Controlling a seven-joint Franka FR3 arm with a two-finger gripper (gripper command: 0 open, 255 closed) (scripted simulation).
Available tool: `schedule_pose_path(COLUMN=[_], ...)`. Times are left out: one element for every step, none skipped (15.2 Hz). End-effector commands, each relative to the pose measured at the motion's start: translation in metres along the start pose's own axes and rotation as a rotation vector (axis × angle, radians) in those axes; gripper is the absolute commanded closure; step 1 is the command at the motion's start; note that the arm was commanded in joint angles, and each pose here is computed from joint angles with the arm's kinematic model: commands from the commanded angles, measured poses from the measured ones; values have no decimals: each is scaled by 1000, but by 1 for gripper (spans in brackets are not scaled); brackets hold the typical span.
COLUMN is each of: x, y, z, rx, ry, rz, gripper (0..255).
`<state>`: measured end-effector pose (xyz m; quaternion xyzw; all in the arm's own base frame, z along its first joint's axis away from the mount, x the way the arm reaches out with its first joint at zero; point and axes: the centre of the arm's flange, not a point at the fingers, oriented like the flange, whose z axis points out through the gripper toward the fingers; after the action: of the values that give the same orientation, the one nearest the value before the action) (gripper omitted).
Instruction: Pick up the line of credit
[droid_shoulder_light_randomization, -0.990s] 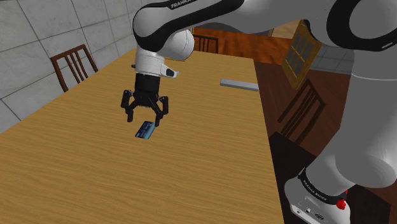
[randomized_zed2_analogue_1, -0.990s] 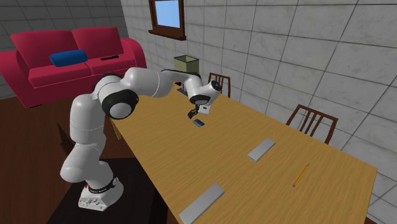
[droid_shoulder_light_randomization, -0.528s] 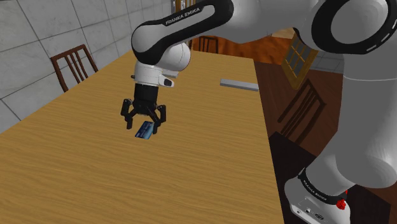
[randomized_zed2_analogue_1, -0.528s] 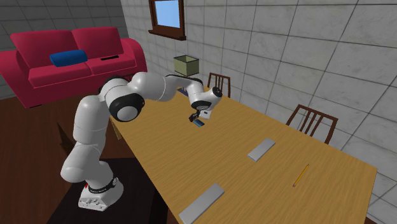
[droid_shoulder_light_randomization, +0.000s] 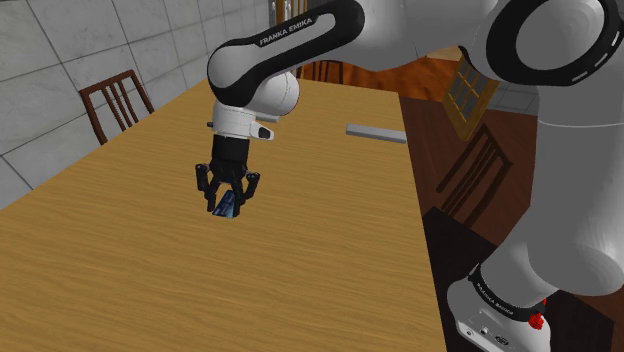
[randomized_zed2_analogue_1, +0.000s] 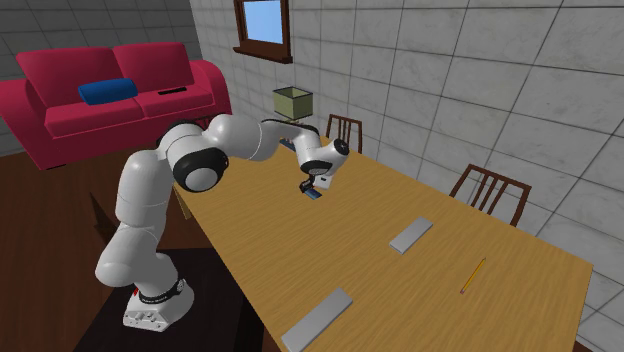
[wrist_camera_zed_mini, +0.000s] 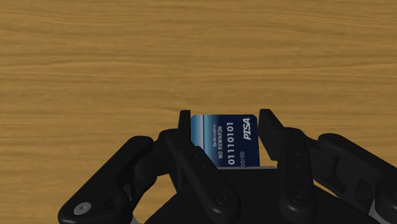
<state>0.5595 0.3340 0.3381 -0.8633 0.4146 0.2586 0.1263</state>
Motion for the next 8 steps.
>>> schedule_pose_path(x=[0,0,0,0,-3,-6,-9,-12], y=[0,0,0,0,0,0,0,0], z=[0,0,0,0,-4,-9,-13,-17], rx=[0,0,0,0,0,0,0,0], ry=[0,0,0,0,0,0,0,0], rz=[0,0,0,0,0,0,0,0], gripper=[255,255,255,255,255,255,255,255])
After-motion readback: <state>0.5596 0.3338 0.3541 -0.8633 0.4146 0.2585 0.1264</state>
